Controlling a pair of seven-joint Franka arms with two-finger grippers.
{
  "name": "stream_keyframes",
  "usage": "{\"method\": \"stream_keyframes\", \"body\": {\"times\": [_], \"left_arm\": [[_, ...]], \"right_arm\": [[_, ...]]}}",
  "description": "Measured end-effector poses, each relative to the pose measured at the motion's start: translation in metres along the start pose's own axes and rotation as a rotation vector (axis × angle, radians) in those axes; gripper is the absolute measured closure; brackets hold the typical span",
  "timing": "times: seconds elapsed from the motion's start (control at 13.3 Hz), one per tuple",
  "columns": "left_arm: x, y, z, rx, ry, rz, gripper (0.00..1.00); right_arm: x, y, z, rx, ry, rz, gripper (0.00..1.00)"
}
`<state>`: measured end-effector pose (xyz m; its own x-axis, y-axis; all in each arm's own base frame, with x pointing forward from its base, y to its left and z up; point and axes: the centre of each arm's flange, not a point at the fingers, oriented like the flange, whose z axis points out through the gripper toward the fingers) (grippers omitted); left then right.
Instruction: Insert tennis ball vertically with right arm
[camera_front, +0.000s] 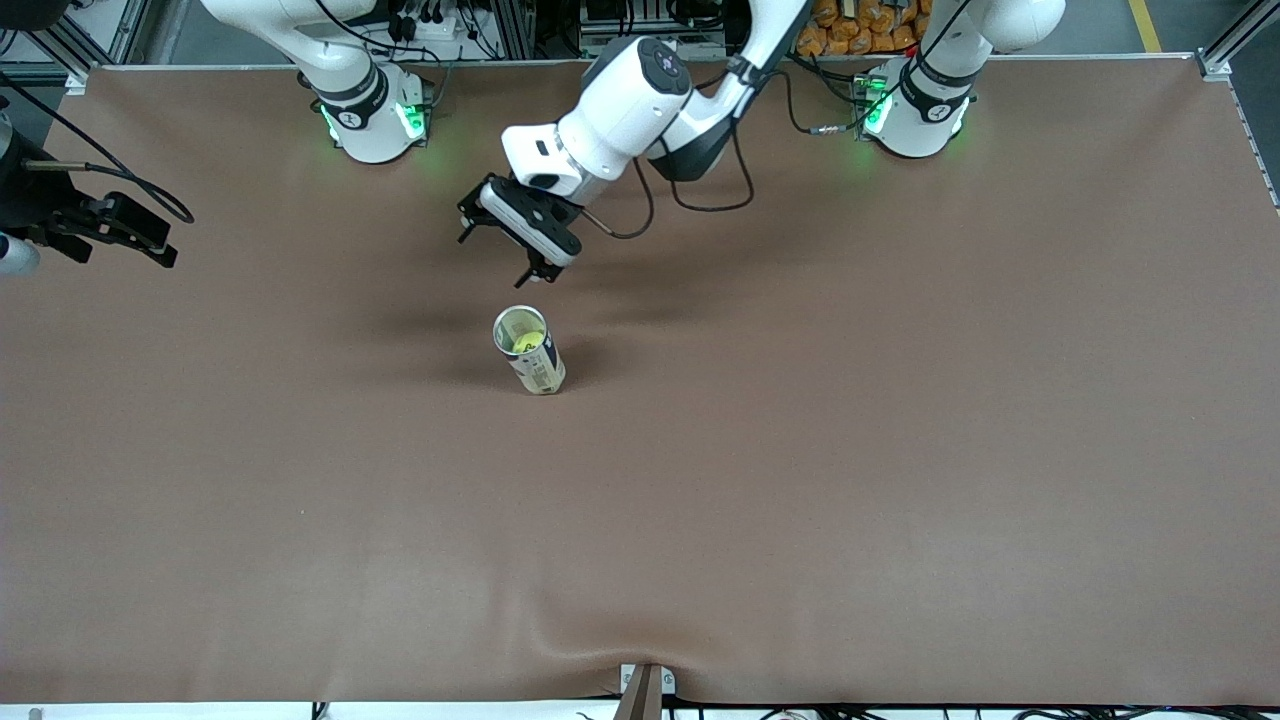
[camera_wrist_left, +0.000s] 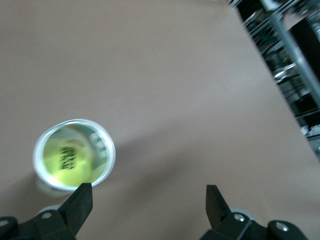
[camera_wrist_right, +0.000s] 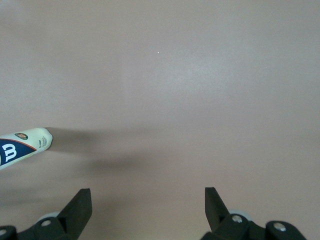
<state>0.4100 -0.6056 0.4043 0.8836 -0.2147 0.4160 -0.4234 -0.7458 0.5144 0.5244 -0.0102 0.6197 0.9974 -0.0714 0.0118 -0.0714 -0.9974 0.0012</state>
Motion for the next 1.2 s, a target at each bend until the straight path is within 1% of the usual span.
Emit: {"method": "stream_keyframes", "body": {"times": [0.3, 0.45, 0.68, 0.83, 0.98, 1.13, 1.2], "left_arm": [[0.04, -0.052, -0.041, 0.142, -0.135, -0.036, 0.0], [0.063, -0.098, -0.071, 0.244, -0.206, -0.066, 0.0], [0.092, -0.169, -0.129, 0.419, -0.273, -0.107, 0.0], [0.108, -0.211, -0.179, 0.515, -0.285, -0.148, 0.0], [0.123, -0.242, -0.229, 0.587, -0.264, -0.183, 0.0], [0.132, -0.27, -0.281, 0.639, -0.238, -0.217, 0.0], [0.134, -0.281, -0.305, 0.654, -0.239, -0.236, 0.0]], "right_arm": [[0.0, 0.0, -0.001, 0.0, 0.002, 0.001, 0.0], [0.0, 0.0, -0.002, 0.0, 0.004, 0.001, 0.0], [0.0, 0.0, -0.002, 0.0, 0.005, 0.001, 0.0], [0.0, 0.0, -0.003, 0.0, 0.005, 0.001, 0.0], [0.0, 0.001, -0.003, 0.0, 0.005, 0.001, 0.0], [0.0, 0.001, -0.003, 0.0, 0.005, 0.001, 0.0], [0.0, 0.001, -0.003, 0.0, 0.005, 0.001, 0.0]]}}
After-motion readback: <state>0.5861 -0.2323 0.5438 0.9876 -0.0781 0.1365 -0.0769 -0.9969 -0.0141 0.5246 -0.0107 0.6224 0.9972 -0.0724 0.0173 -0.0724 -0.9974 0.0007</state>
